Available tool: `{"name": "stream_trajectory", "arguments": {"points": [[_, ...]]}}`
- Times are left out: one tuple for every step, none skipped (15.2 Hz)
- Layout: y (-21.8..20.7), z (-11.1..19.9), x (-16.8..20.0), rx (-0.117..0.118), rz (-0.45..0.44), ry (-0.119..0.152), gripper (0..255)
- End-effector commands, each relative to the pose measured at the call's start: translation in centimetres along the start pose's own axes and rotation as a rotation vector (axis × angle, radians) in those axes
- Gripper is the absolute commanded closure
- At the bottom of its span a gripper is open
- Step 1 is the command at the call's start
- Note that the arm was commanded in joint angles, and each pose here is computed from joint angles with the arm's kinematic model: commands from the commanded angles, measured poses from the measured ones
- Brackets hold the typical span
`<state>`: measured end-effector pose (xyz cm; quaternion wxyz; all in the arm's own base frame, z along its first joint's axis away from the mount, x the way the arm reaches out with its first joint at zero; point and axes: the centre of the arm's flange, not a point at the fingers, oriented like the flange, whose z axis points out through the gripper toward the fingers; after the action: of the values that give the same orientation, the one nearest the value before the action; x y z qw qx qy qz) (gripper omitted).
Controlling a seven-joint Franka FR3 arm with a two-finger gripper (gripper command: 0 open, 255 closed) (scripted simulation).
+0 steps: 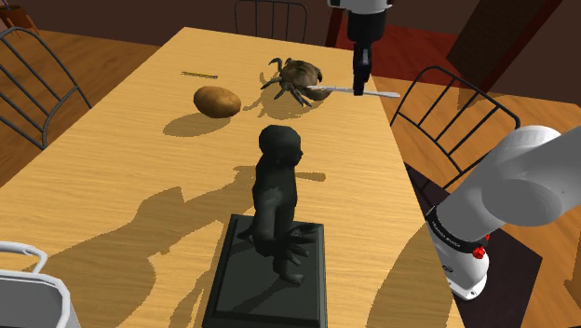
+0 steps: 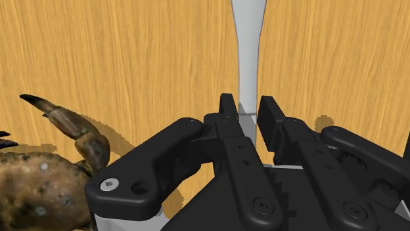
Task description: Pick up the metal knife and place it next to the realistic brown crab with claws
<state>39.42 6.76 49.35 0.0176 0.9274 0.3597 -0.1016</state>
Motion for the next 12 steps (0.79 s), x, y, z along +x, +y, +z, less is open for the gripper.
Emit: {"name": "stream_trajectory", "arguments": {"points": [[1.2,0.3,-2.2,0.000,-0.002,0.000,255],[1.9,0.5,-3.5,0.000,-0.002,0.000,255],[1.9,1.1,-3.4,0.000,-0.002,0.000,255],[2.0,1.6,-3.3,0.000,-0.002,0.000,255],[2.0,2.1,-3.2,0.000,-0.002,0.000,255],[2.0,2.6,-3.1,0.000,-0.002,0.000,255],[2.0,3.1,-3.0,0.000,-0.002,0.000,255],[2.1,3.6,-2.9,0.000,-0.002,0.000,255],[2.1,4.2,-2.8,0.000,-0.002,0.000,255],[2.1,4.7,-2.7,0.000,-0.002,0.000,255],[2.1,5.2,-2.5,0.000,-0.002,0.000,255],[2.1,5.7,-2.4,0.000,-0.002,0.000,255]]}}
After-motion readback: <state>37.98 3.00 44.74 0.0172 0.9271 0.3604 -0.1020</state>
